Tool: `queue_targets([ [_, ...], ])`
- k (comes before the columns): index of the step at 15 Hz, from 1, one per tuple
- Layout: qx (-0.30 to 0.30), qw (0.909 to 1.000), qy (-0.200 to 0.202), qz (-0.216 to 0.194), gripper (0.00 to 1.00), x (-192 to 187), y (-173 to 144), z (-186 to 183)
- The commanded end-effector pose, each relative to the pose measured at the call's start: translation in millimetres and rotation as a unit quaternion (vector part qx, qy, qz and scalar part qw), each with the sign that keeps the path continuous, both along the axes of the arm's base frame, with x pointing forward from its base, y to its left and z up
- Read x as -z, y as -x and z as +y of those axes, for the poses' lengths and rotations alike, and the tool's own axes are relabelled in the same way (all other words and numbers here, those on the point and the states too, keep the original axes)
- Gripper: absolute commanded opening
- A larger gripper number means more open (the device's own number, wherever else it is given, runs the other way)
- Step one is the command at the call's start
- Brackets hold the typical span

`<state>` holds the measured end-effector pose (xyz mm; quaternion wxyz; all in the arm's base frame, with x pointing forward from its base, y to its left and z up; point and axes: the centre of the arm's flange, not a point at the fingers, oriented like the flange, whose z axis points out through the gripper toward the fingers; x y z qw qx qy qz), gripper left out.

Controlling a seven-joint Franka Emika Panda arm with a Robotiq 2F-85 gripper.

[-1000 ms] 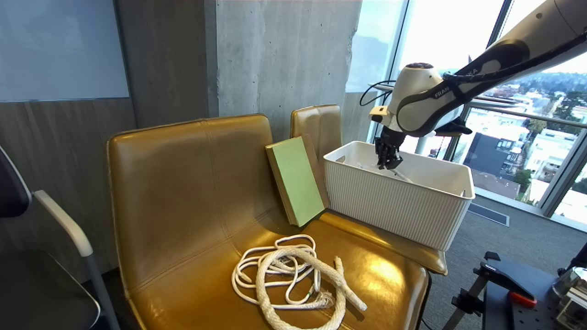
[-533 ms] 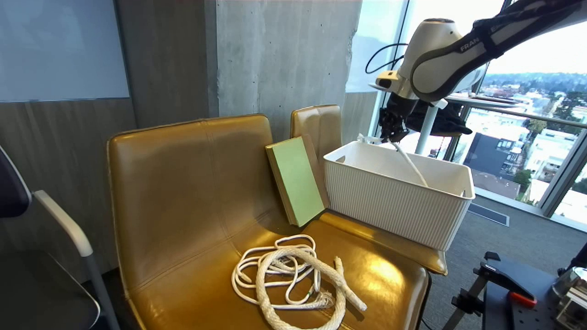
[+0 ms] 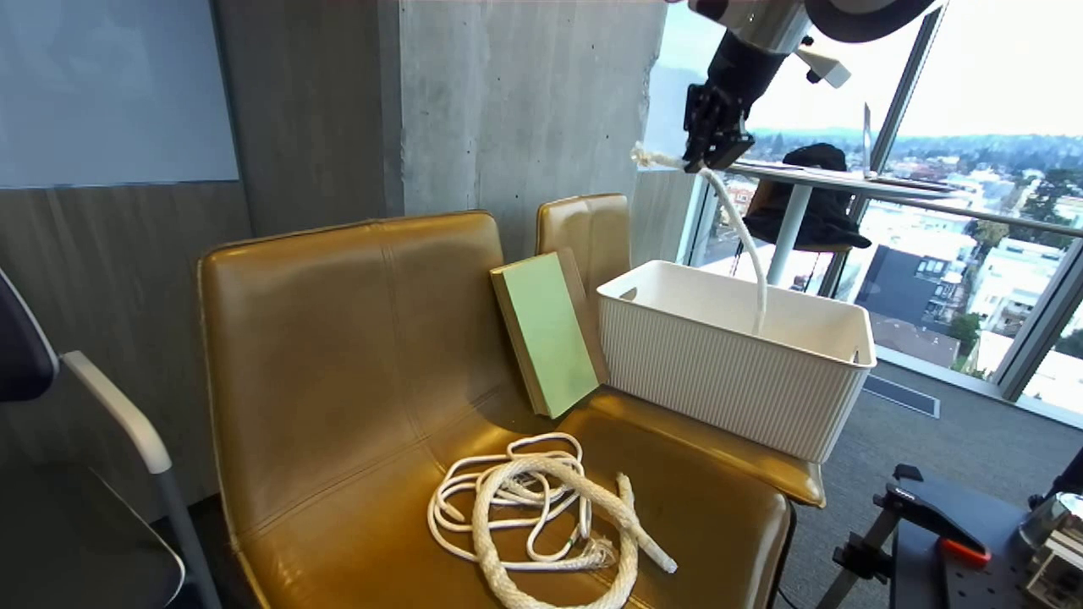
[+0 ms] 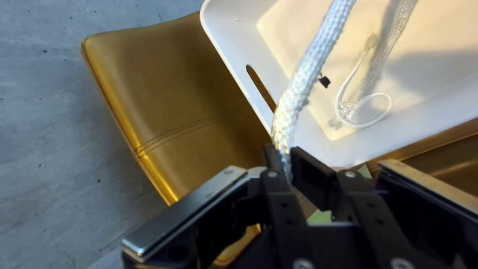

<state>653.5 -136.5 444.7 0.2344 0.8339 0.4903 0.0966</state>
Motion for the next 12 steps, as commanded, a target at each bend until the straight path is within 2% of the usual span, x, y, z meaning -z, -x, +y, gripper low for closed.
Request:
queue_targets([
  [1,-0.011,0.9991,0.030,-0.028,0.04,-65,3,77],
  [6,-0.050,0.9940,0.062,-0.074,0.04,-136,-10,186],
  [12,-0.093,0.9855,0.094,-0.106,0.04,-187,-27,272],
])
